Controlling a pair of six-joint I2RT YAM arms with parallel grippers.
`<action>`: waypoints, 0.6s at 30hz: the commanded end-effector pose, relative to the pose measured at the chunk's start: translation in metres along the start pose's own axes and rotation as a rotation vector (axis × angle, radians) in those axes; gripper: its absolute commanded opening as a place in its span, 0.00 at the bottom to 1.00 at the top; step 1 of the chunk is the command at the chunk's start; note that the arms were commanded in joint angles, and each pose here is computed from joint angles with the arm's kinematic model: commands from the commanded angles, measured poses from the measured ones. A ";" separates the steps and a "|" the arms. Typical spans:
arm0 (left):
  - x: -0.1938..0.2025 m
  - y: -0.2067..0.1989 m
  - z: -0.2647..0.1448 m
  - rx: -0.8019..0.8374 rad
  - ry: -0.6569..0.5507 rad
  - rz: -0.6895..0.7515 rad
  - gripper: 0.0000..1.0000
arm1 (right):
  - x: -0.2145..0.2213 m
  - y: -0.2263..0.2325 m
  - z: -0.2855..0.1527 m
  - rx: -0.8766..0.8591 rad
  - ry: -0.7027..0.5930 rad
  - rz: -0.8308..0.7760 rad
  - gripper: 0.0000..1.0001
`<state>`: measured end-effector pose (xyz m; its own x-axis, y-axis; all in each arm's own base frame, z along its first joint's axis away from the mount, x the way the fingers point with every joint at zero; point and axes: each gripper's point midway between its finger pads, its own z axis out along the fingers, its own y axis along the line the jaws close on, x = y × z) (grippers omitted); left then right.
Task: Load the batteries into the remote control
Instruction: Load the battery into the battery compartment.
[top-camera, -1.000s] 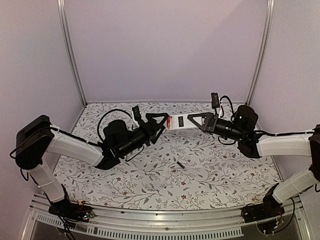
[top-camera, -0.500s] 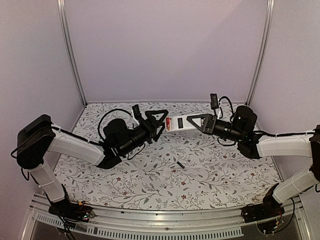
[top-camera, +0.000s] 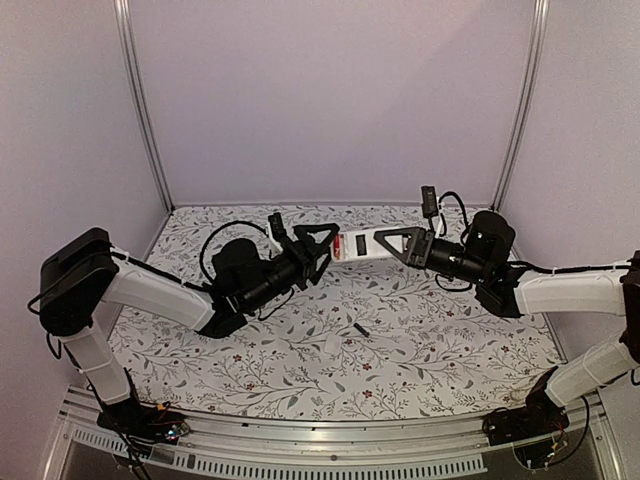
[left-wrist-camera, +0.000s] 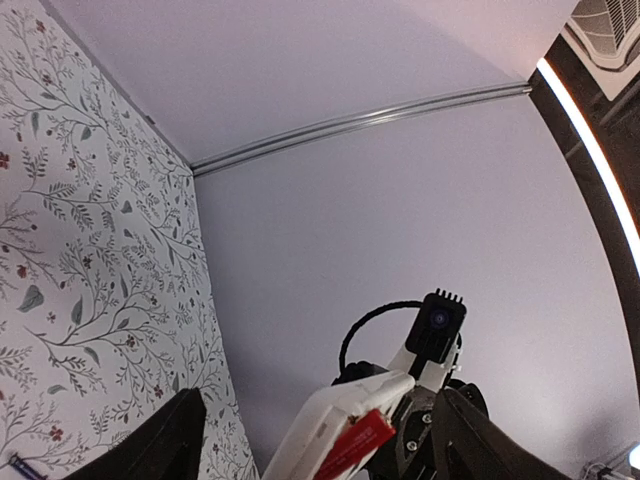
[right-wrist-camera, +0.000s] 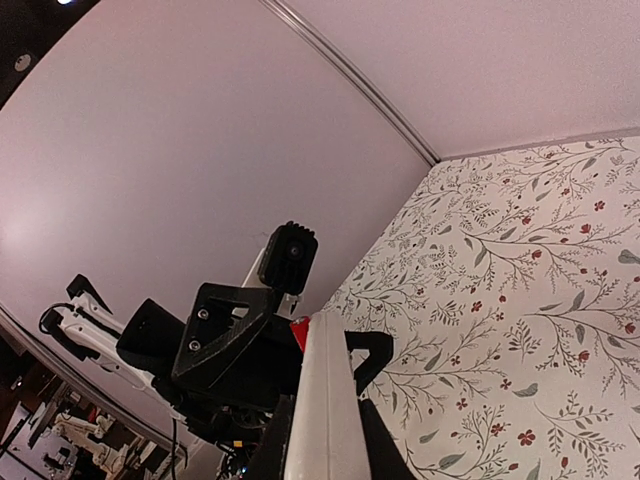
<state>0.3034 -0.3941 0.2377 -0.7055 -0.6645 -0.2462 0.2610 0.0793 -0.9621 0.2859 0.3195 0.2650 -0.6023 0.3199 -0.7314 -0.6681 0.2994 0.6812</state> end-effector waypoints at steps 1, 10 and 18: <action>0.003 -0.005 0.004 0.028 0.002 -0.013 0.77 | -0.006 0.010 -0.002 -0.020 -0.023 -0.021 0.00; 0.003 -0.001 0.003 0.016 -0.003 -0.016 0.68 | -0.010 0.015 -0.002 -0.038 -0.038 -0.010 0.00; 0.002 0.004 0.002 0.012 -0.008 -0.020 0.59 | -0.016 0.022 -0.004 -0.069 -0.065 0.014 0.00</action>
<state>0.3045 -0.3943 0.2375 -0.7069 -0.6711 -0.2232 0.2512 0.0568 -0.9663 0.2848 0.3202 0.2686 -0.6124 0.3329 -0.7170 -0.6610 0.2819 0.6954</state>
